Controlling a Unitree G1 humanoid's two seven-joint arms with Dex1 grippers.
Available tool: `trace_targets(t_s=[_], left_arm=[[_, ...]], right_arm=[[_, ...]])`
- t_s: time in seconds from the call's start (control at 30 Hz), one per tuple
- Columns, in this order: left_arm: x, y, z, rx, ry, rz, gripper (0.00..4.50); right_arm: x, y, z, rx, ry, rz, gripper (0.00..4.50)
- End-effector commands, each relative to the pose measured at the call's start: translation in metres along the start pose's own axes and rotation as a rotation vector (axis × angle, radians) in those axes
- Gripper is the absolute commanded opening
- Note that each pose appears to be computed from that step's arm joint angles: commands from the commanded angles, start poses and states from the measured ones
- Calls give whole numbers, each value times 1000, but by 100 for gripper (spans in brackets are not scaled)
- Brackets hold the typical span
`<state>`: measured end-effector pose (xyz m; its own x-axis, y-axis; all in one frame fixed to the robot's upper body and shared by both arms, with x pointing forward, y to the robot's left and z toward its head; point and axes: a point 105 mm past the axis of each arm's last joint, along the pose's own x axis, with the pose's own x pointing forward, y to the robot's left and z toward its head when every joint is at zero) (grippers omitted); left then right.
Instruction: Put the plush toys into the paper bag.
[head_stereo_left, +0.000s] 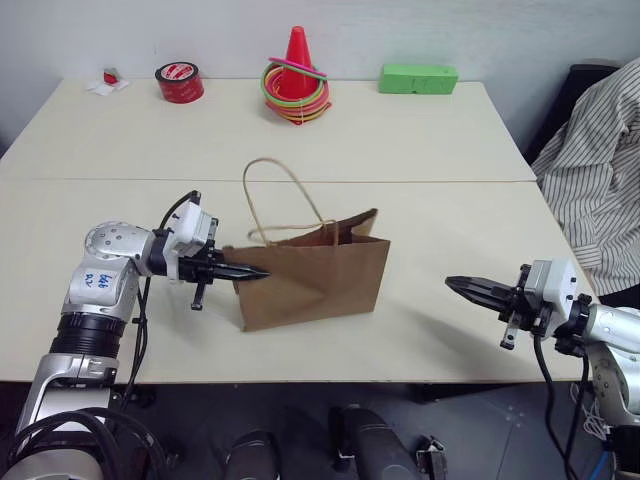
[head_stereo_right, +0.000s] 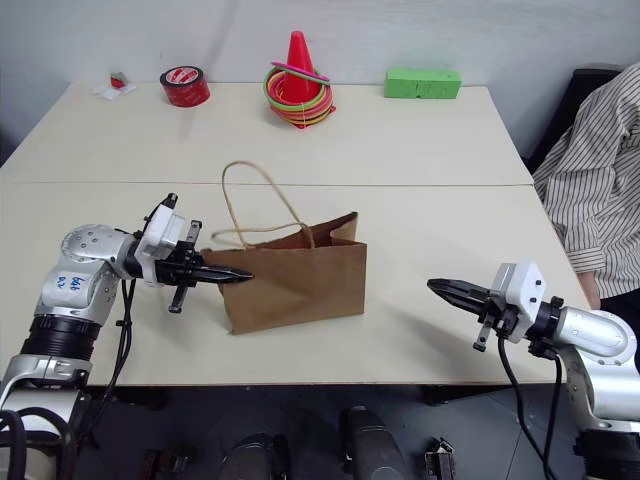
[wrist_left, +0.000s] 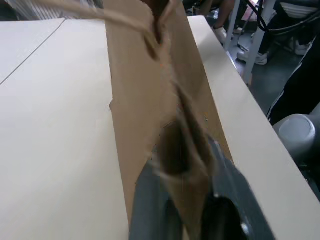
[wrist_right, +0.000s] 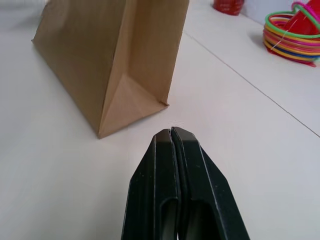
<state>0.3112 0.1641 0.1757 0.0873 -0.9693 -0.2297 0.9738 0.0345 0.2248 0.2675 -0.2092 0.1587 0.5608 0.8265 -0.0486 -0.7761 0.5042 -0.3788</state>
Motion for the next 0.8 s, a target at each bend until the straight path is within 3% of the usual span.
trace_targets(t_s=[0.03,0.33,0.37,0.57,0.8], left_arm=[[-20,1,10,35,0,134,166],[-93,-15,-2,49,75,502,449],[-101,-17,-4,56,85,545,450],[-137,-42,-14,68,185,724,450],[-144,-55,-20,63,210,799,450]], right_arm=[[-5,-1,10,2,-31,-6,101],[-17,-29,14,-49,6,-23,416],[-18,-32,15,-57,9,-21,446],[-18,-48,26,-109,7,8,446],[-12,-58,23,-136,19,50,446]])
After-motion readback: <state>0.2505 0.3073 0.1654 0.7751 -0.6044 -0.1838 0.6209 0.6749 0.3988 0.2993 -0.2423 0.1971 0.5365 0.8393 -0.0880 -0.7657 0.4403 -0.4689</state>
